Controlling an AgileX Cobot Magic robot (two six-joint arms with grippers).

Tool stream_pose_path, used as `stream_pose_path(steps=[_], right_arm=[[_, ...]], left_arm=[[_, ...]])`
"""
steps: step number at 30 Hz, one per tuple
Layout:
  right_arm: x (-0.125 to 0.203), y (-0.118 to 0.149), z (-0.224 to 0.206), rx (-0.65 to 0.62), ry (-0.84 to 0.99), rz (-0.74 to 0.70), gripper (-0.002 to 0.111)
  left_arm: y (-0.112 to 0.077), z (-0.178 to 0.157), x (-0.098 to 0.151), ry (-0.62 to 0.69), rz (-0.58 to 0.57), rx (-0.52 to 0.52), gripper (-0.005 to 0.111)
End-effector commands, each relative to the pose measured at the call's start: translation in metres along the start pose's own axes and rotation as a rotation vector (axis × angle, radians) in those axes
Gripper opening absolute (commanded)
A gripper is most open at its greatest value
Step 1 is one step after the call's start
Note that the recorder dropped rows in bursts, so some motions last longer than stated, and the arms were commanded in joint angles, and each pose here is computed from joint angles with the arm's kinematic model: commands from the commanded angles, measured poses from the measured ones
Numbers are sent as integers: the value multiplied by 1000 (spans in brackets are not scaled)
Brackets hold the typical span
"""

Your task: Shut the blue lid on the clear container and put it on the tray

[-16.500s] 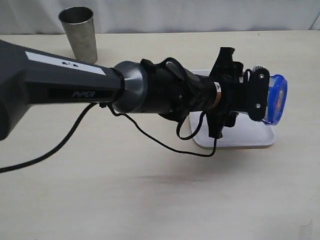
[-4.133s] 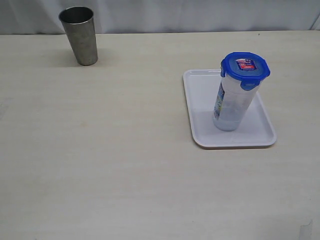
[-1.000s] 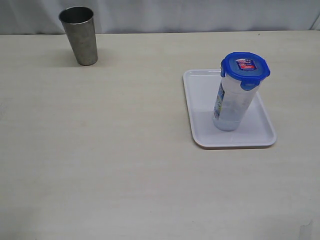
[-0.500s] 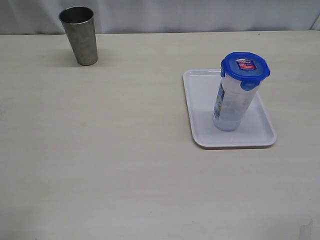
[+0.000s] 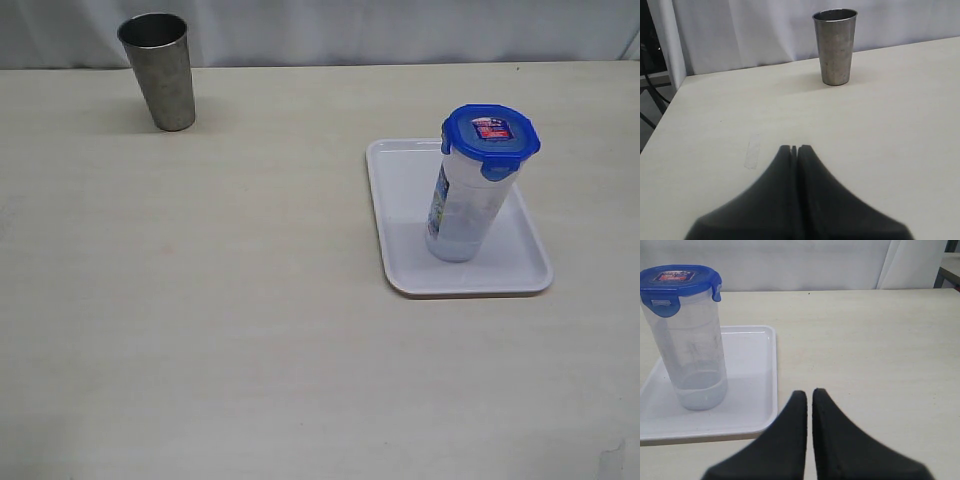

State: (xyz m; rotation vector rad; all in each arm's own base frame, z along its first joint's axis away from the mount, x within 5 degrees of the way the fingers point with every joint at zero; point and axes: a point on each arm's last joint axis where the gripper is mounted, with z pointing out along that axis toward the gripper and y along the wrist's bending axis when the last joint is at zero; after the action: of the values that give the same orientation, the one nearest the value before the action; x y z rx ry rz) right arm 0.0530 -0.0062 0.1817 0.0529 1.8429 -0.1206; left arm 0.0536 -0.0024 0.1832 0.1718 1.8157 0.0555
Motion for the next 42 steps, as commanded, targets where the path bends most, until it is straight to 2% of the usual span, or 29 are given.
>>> stream_pose_path(steps=[1, 11, 19, 42], right_arm=[[0, 0, 0, 5, -13, -6, 4], [0, 0, 0, 5, -13, -6, 4], [0, 0, 0, 5, -13, -6, 4], [0, 0, 0, 5, -13, -6, 4]], left_arm=[[0, 0, 0, -9, 3, -5, 0], [0, 0, 0, -8, 6, -9, 0], [5, 0, 0, 2, -13, -82, 0], [4, 0, 0, 1, -17, -81, 0]])
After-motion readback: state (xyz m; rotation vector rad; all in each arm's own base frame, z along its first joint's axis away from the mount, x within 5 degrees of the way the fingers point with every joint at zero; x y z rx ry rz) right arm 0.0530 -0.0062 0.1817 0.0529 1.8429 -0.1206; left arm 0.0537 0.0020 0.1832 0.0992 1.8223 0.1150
